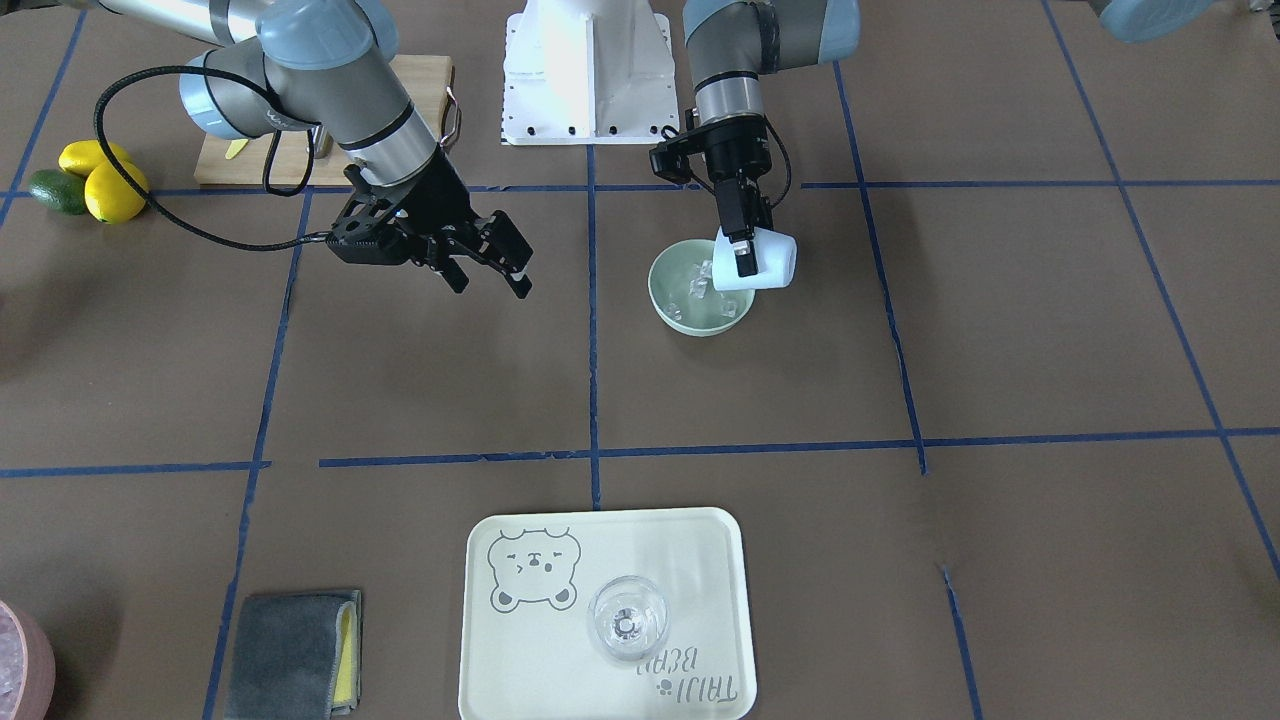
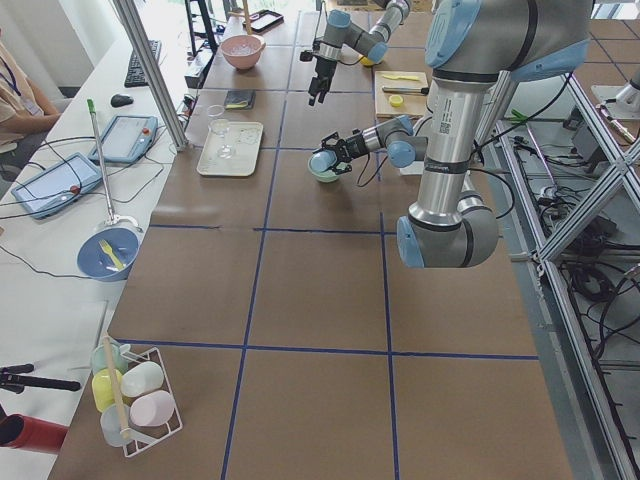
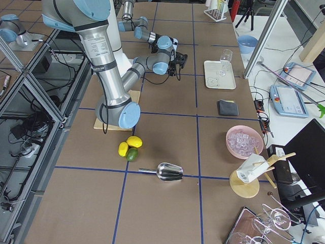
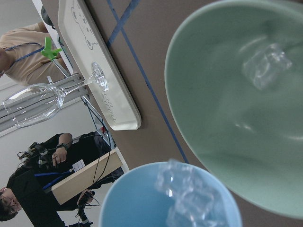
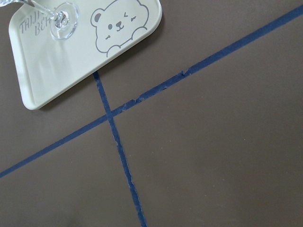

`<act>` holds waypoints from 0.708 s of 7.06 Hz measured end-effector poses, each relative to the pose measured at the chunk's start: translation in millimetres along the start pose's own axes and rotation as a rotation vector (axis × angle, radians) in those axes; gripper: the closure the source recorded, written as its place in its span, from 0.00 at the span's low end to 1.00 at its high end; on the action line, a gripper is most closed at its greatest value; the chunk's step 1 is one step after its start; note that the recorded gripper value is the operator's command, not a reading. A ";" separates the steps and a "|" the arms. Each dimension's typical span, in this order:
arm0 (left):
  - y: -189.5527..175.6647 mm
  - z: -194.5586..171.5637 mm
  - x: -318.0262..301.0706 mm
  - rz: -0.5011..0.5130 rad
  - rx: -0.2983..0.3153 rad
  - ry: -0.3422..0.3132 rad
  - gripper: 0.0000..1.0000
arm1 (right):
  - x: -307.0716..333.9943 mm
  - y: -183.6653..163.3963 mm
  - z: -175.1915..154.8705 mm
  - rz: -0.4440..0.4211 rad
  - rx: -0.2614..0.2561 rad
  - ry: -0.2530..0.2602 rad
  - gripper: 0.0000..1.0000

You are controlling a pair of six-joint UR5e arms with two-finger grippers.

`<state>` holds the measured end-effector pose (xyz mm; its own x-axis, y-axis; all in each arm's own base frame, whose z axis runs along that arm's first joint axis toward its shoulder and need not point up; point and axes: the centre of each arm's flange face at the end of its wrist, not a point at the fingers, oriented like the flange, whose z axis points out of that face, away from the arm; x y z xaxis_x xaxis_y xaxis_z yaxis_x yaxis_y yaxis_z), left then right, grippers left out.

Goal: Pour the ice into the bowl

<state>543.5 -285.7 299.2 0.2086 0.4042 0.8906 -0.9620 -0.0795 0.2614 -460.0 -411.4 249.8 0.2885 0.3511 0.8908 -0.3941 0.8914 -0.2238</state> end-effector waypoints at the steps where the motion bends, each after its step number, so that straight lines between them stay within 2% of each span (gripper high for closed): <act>1: -0.4 0.4 1.1 0.024 -0.011 0.004 1.00 | 0.5 0.1 0.5 0.001 0.000 0.001 0.00; 5: -3.8 -1.3 -3.3 0.070 -0.033 0.014 1.00 | 2.6 -0.2 1.2 0.003 0.000 0.005 0.00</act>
<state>546.2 -285.6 294.8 0.1382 0.4118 0.9007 -0.9795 -0.0780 0.1860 -460.2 -411.0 252.6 0.2919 0.3548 0.8882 -0.3946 0.8906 -0.2261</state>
